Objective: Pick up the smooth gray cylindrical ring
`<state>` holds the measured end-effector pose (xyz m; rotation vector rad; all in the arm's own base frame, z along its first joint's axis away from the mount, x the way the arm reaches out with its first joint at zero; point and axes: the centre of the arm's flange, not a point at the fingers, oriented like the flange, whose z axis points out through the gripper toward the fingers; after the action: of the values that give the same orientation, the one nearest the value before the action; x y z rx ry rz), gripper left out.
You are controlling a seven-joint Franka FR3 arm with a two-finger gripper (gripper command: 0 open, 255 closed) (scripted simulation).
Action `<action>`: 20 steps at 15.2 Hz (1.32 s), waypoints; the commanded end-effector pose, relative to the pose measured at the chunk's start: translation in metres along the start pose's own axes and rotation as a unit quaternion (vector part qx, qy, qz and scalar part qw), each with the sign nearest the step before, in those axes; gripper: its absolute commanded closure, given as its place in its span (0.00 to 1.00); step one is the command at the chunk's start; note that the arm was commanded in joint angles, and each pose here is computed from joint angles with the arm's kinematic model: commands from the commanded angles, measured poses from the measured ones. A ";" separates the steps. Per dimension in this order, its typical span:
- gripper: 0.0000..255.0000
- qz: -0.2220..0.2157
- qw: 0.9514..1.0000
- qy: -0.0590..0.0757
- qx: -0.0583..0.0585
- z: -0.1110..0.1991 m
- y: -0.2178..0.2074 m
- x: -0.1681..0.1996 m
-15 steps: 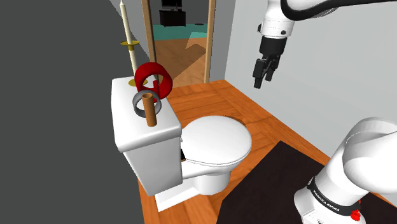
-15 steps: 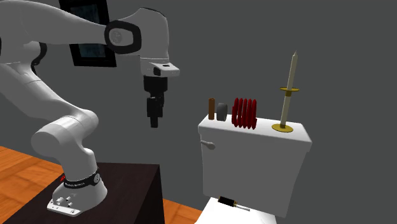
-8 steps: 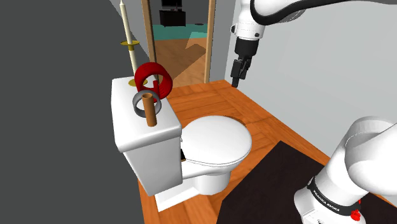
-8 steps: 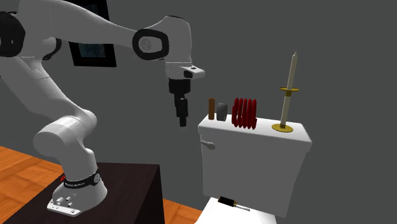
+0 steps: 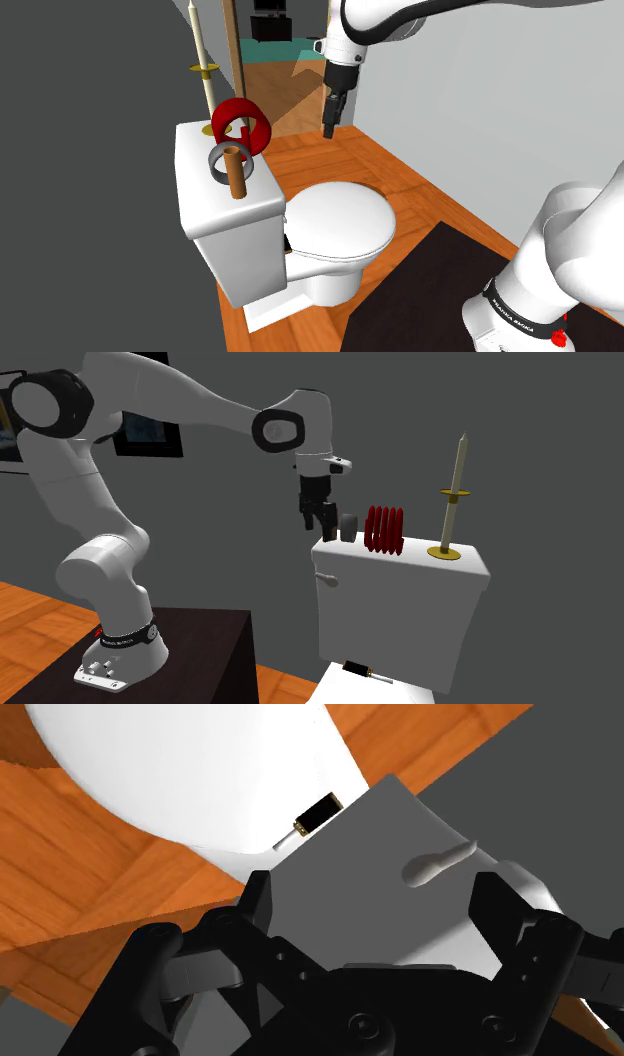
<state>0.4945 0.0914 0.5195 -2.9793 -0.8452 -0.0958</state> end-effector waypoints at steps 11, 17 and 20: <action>0.00 -0.189 0.981 0.044 0.010 0.012 -0.065 0.125; 0.00 -0.281 0.957 0.065 0.015 0.013 -0.116 0.176; 0.00 -0.283 0.957 0.065 0.015 0.024 -0.117 0.176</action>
<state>0.5827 0.2829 0.5156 -2.5736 -1.6196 -0.2859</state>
